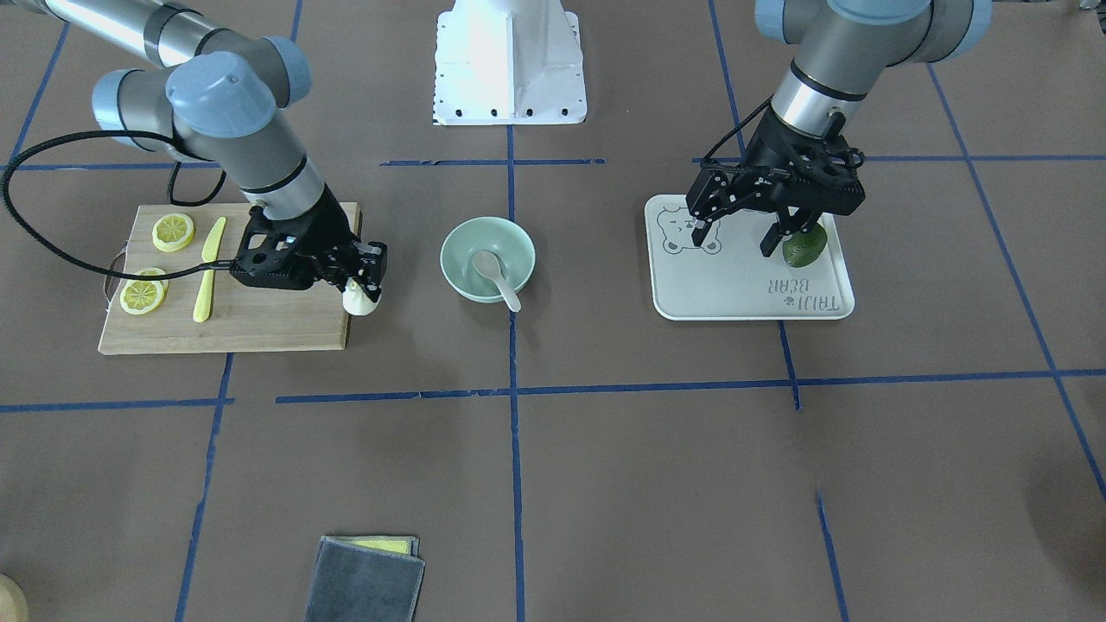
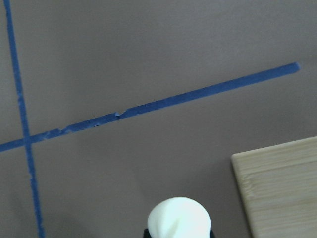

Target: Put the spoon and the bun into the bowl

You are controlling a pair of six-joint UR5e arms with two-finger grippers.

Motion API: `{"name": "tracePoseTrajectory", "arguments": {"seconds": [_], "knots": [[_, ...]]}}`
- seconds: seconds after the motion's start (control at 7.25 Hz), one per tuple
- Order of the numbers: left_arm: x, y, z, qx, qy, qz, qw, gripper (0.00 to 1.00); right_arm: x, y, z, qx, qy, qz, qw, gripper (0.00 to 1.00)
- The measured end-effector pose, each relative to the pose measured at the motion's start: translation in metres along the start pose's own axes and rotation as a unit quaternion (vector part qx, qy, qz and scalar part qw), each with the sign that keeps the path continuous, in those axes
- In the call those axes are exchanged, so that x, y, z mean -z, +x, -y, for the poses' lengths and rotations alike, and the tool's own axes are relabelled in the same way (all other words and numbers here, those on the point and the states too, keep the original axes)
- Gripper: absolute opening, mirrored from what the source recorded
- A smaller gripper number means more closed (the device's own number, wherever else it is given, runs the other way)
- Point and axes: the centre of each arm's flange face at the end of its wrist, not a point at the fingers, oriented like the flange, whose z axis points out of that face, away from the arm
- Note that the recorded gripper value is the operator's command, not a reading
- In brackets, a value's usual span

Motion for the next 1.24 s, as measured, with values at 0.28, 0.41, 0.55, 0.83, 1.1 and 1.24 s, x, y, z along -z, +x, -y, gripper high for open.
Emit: {"name": "tracePoseTrajectory", "arguments": {"seconds": [0.28,0.41,0.55,0.83,1.1,1.24], "knots": [[0.002,-0.005,0.001,0.002,0.002,0.002,1.0,0.94,-0.008,-0.062,-0.062,-0.029,-0.003,0.029,0.9992,0.52],[0.002,-0.006,0.002,0.003,0.002,0.003,1.0,0.94,-0.012,-0.081,-0.086,-0.032,-0.002,0.034,0.9989,0.55],[0.002,-0.007,0.002,0.003,0.002,0.004,1.0,0.95,-0.015,-0.092,-0.102,-0.031,-0.001,0.033,0.999,0.73],[0.002,-0.008,0.001,0.004,0.001,0.005,1.0,0.95,-0.02,-0.096,-0.113,-0.028,0.001,0.029,0.9992,1.0],[0.0,-0.014,0.002,-0.001,0.0,0.01,1.0,0.99,-0.023,-0.088,-0.111,-0.027,0.002,0.022,0.9994,1.0],[-0.002,-0.027,0.003,-0.017,0.0,0.019,0.9997,0.99,-0.024,-0.077,-0.102,-0.03,0.006,0.016,0.9994,1.0]]}}
